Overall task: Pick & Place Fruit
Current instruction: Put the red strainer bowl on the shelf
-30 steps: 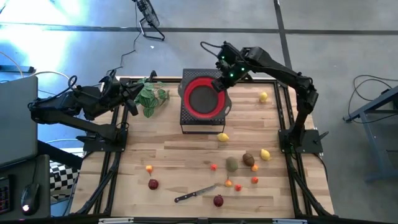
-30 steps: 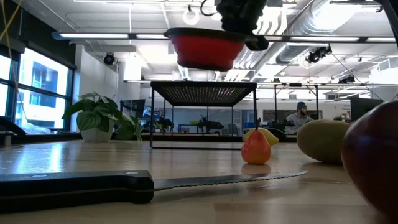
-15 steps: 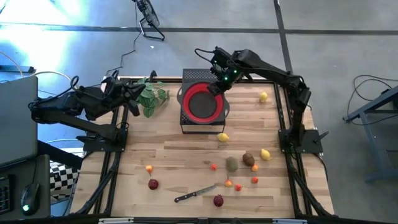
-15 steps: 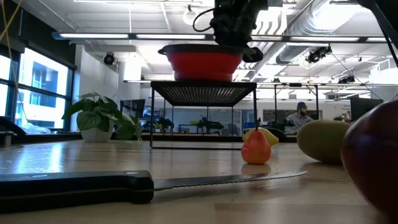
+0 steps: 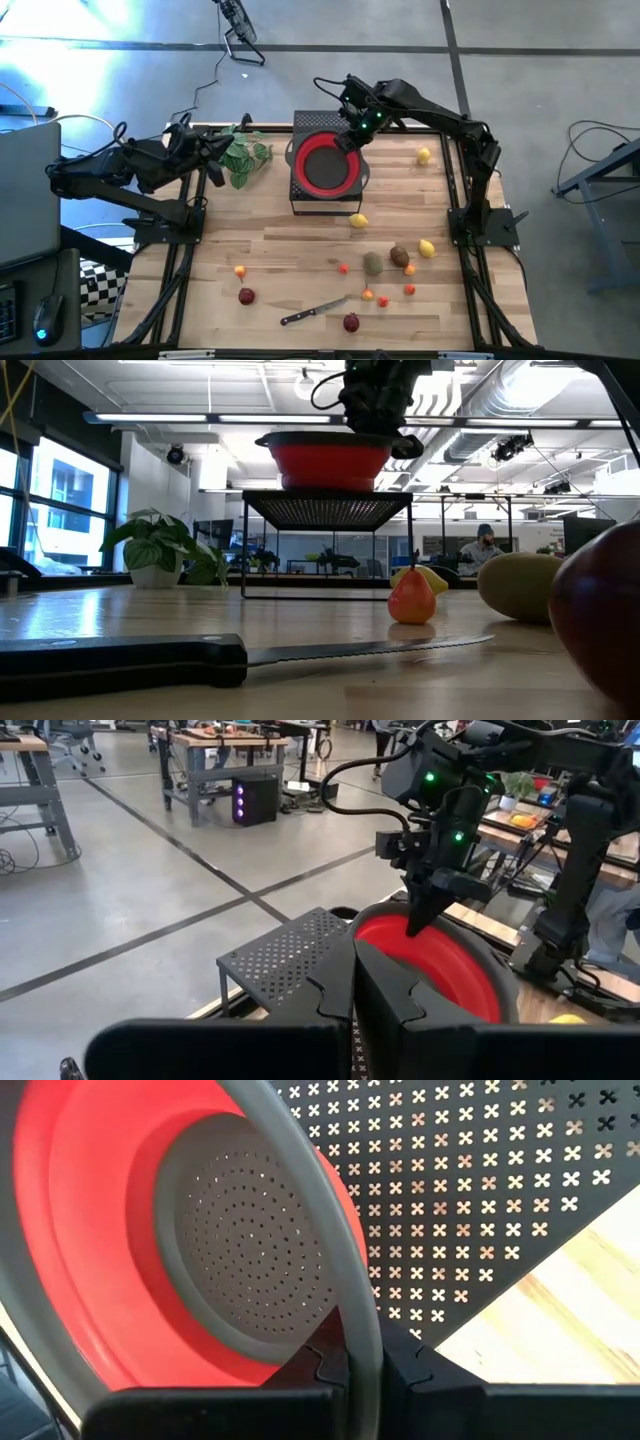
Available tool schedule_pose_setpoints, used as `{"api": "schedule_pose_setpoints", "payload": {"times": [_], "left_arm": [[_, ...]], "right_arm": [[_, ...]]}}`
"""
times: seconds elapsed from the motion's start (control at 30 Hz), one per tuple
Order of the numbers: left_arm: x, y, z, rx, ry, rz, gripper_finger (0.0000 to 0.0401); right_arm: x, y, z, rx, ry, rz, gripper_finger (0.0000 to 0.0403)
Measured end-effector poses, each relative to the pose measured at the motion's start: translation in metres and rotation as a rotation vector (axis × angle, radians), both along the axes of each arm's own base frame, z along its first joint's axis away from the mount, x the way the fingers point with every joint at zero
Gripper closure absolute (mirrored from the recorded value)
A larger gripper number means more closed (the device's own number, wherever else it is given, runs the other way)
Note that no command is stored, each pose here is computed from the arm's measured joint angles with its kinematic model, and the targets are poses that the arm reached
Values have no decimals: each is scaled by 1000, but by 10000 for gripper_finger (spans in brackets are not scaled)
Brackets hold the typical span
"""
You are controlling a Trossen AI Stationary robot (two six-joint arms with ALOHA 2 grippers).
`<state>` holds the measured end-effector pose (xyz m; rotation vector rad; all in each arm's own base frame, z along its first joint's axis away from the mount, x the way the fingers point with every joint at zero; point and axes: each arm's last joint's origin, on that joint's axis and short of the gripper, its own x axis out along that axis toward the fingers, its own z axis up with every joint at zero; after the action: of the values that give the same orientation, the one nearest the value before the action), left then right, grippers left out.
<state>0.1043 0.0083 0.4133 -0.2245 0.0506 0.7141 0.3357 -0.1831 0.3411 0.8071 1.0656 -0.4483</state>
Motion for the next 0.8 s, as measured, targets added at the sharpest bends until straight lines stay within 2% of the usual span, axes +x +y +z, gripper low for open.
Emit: {"api": "schedule_pose_setpoints", "payload": {"times": [0.8], "left_arm": [[8,-1,-2,4,25,7,400]], "right_arm": [[2,-2,1,-60,-6,-13,394]]}}
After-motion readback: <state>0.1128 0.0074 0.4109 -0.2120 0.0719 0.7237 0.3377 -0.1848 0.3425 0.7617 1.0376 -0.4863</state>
